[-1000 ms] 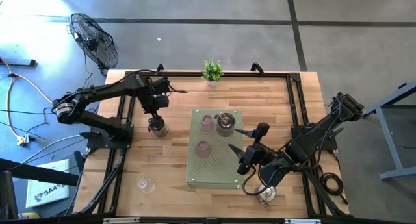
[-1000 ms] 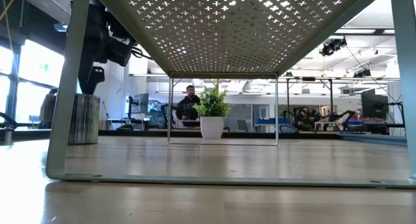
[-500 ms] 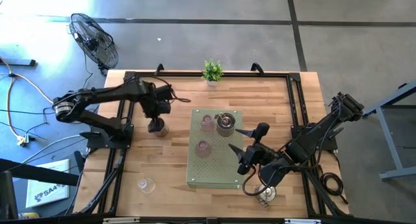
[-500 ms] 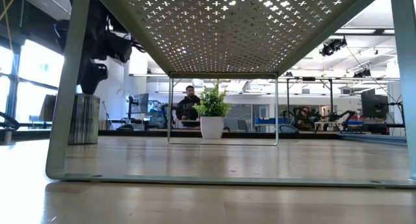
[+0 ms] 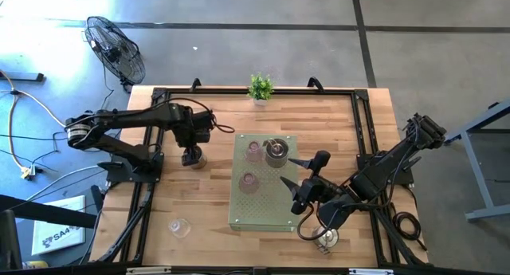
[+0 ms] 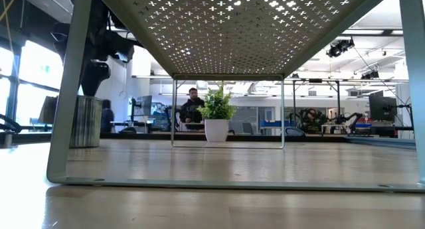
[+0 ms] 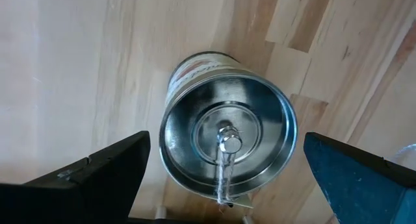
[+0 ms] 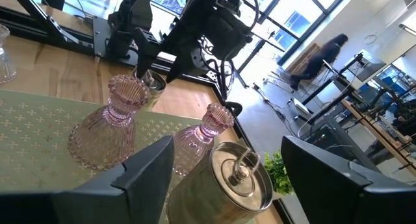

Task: Pick & Place candle stick holders
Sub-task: Put the top silver scented candle on the shelf

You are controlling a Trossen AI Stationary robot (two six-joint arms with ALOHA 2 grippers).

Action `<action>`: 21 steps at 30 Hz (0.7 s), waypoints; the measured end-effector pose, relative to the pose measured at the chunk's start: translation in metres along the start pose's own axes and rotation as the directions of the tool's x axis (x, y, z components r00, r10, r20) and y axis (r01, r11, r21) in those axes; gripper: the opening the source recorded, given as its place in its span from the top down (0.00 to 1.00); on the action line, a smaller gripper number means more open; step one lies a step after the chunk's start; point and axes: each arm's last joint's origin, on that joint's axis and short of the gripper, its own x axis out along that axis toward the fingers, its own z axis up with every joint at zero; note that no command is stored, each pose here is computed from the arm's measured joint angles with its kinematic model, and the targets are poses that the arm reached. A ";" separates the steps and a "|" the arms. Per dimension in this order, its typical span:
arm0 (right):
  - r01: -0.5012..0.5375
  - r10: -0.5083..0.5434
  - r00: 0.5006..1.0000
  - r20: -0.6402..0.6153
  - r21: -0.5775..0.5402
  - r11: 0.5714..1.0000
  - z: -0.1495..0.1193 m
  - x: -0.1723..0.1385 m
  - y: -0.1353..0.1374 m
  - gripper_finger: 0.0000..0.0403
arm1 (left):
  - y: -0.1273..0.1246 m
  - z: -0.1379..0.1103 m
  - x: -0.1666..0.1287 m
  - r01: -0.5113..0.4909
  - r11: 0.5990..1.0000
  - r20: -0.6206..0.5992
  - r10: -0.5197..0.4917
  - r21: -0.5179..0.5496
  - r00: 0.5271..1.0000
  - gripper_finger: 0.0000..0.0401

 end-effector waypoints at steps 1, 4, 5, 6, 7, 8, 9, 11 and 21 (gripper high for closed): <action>0.000 0.000 1.000 0.000 0.000 1.000 0.000 0.000 0.000 0.31 | 0.000 0.000 0.000 0.003 1.000 0.000 -0.003 0.001 1.000 0.00; 0.000 0.000 1.000 -0.002 -0.006 1.000 0.000 0.000 0.000 0.31 | 0.000 0.000 0.000 0.004 1.000 0.000 -0.004 0.001 1.000 0.00; 0.000 0.000 1.000 -0.003 -0.007 1.000 -0.001 0.000 0.000 0.31 | 0.000 0.000 0.000 0.004 1.000 0.001 -0.004 0.001 1.000 0.00; 0.000 0.000 1.000 -0.005 -0.005 1.000 -0.001 0.000 0.000 0.31 | 0.000 0.000 0.000 0.004 1.000 0.001 -0.004 0.001 1.000 0.00; 0.000 0.000 1.000 -0.007 -0.004 1.000 -0.001 0.000 0.000 0.31 | 0.000 0.000 0.000 0.003 1.000 0.003 -0.003 0.000 1.000 0.00; 0.001 -0.001 1.000 -0.010 -0.002 1.000 -0.002 0.000 0.000 0.31 | 0.000 0.001 0.000 0.003 1.000 0.005 -0.003 -0.003 1.000 0.00; 0.001 -0.001 1.000 -0.012 -0.001 1.000 -0.002 0.000 0.000 0.31 | 0.000 0.001 0.000 0.003 1.000 0.007 -0.003 -0.009 1.000 0.00; 0.001 -0.001 1.000 -0.015 0.000 1.000 -0.003 0.000 0.000 0.31 | 0.000 0.001 0.000 0.003 1.000 0.015 -0.003 -0.021 1.000 0.00; 0.002 -0.002 1.000 -0.016 0.000 1.000 -0.003 0.000 0.000 0.31 | -0.013 0.002 0.002 -0.037 0.998 0.011 0.037 0.046 0.999 0.00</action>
